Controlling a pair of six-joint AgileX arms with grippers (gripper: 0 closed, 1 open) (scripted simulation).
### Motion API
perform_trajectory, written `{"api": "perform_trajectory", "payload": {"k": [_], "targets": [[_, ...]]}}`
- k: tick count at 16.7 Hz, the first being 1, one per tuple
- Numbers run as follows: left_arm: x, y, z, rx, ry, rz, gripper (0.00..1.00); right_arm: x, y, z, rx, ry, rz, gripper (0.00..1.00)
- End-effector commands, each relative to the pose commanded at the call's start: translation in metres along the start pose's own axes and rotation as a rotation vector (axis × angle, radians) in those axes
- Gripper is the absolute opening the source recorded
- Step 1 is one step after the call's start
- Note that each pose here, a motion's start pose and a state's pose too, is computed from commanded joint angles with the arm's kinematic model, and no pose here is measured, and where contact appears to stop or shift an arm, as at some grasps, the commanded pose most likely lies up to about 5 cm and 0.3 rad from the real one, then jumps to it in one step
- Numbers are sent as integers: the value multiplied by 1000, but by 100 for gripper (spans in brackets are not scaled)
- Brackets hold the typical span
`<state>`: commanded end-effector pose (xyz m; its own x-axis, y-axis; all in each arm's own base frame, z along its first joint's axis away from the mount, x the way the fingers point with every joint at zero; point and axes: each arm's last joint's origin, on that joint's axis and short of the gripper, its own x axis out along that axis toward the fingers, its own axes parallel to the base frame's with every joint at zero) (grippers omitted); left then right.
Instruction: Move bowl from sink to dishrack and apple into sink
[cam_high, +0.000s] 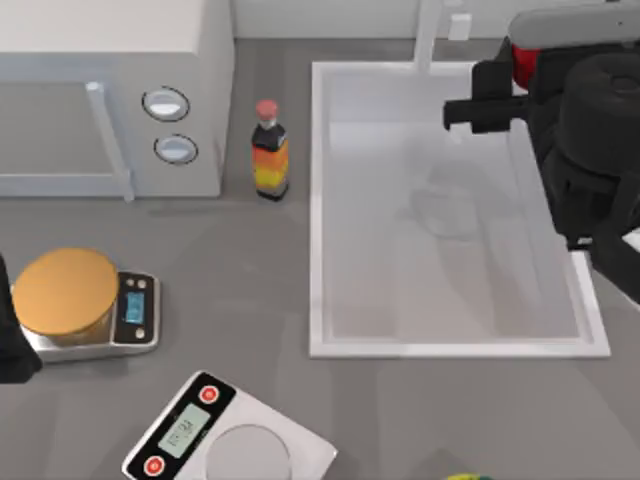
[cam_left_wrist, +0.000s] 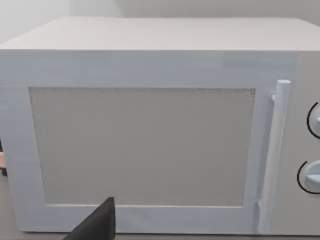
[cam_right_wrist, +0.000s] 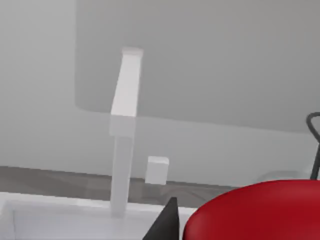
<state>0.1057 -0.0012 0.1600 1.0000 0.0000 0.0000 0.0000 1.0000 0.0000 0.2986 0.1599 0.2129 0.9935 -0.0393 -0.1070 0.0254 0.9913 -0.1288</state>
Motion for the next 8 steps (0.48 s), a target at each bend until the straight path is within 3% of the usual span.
{"api": "perform_trajectory", "payload": {"k": [4, 8], "targets": [[0, 0, 0, 0, 0, 0, 100, -25, 21, -3, 111, -97, 20, 0], [0, 0, 0, 0, 0, 0, 100, -29, 23, -4, 128, -109, 23, 0]]}}
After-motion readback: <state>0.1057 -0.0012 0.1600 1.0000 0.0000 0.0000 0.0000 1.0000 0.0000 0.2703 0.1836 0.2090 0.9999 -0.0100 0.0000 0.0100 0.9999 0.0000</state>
